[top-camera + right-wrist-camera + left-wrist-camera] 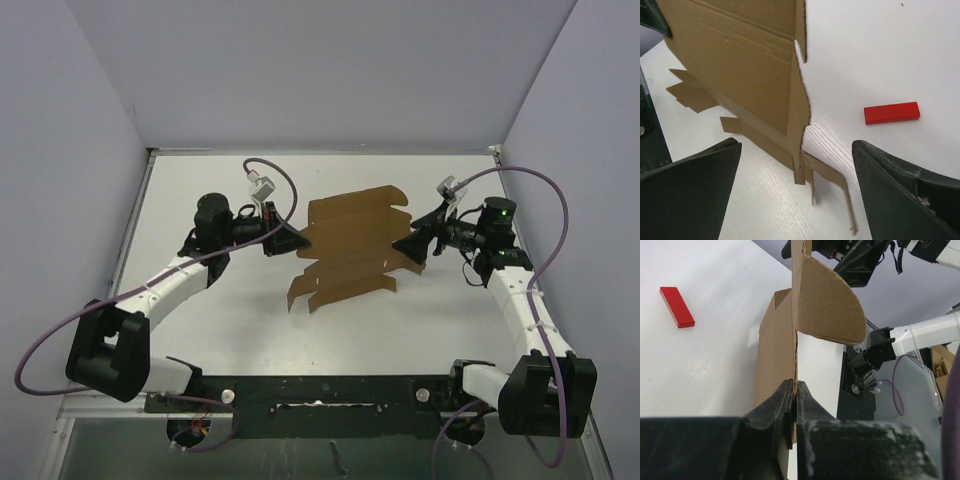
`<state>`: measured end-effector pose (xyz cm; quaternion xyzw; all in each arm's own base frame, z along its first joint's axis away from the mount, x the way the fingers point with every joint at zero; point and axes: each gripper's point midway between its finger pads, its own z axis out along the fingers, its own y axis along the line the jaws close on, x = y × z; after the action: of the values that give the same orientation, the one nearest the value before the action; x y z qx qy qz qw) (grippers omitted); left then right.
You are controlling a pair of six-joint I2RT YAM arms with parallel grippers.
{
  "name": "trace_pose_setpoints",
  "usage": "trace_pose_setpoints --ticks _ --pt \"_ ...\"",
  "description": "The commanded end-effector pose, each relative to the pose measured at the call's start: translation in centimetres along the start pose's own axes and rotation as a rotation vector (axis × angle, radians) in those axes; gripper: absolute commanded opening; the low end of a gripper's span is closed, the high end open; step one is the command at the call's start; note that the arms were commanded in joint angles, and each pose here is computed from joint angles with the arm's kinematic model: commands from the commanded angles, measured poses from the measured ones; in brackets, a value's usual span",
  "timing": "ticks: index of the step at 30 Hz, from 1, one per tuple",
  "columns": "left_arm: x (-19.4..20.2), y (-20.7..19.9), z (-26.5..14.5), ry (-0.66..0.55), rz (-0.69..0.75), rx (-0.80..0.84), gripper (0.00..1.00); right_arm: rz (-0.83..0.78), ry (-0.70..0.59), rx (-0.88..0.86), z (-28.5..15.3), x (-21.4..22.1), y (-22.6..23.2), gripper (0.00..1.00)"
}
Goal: Fold the paper box
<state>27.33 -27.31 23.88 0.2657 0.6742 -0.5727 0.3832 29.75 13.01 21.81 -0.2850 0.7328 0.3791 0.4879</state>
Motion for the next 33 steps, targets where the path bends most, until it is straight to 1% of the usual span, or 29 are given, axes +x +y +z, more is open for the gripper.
trace_pose_setpoints --ticks 1,5,10,16,20,21,23,24,26,29,32,33 --pt "-2.5 -1.9 0.8 -0.027 0.126 0.086 0.0 -0.039 -0.011 0.107 -0.3 -1.0 -1.9 0.98" --pt "-2.6 -2.4 1.1 -0.015 0.139 0.115 0.0 -0.052 -0.026 0.072 0.0 -1.3 -1.4 0.99" --pt "-2.4 -2.3 1.6 0.004 0.13 0.132 0.0 -0.058 -0.058 -0.071 0.7 -1.7 0.7 0.9" --pt "-2.1 -2.5 1.9 0.02 0.132 0.155 0.0 -0.05 -0.055 -0.081 1.1 -1.9 0.2 0.84" --pt "-2.0 -2.5 2.0 0.027 0.136 0.156 0.0 -0.047 -0.054 -0.099 1.2 -1.9 0.4 0.76" --pt "-2.0 -2.5 2.0 0.028 0.136 0.155 0.0 -0.053 -0.057 -0.105 1.1 -2.0 0.5 0.73" --pt "-1.9 -2.4 2.2 0.032 0.136 0.156 0.0 -0.058 -0.062 -0.115 1.2 -2.0 0.6 0.63" --pt "-1.9 -2.4 2.2 0.034 0.135 0.156 0.0 -0.061 -0.064 -0.117 1.2 -2.2 0.6 0.56" --pt "-1.8 -2.3 2.3 0.039 0.13 0.15 0.0 -0.063 -0.067 -0.116 1.1 -2.3 0.6 0.37" --pt "-2.0 -2.0 2.3 0.035 0.138 0.125 0.0 -0.06 -0.073 -0.12 1.0 -2.4 0.8 0.16" --pt "-2.2 -1.3 2.3 0.026 0.129 0.073 0.0 -0.048 -0.082 -0.125 0.8 -2.6 1.0 0.04" --pt "-2.3 -1.2 2.2 0.021 0.123 0.049 0.04 -0.041 -0.09 -0.124 0.6 -2.8 1.0 0.0"
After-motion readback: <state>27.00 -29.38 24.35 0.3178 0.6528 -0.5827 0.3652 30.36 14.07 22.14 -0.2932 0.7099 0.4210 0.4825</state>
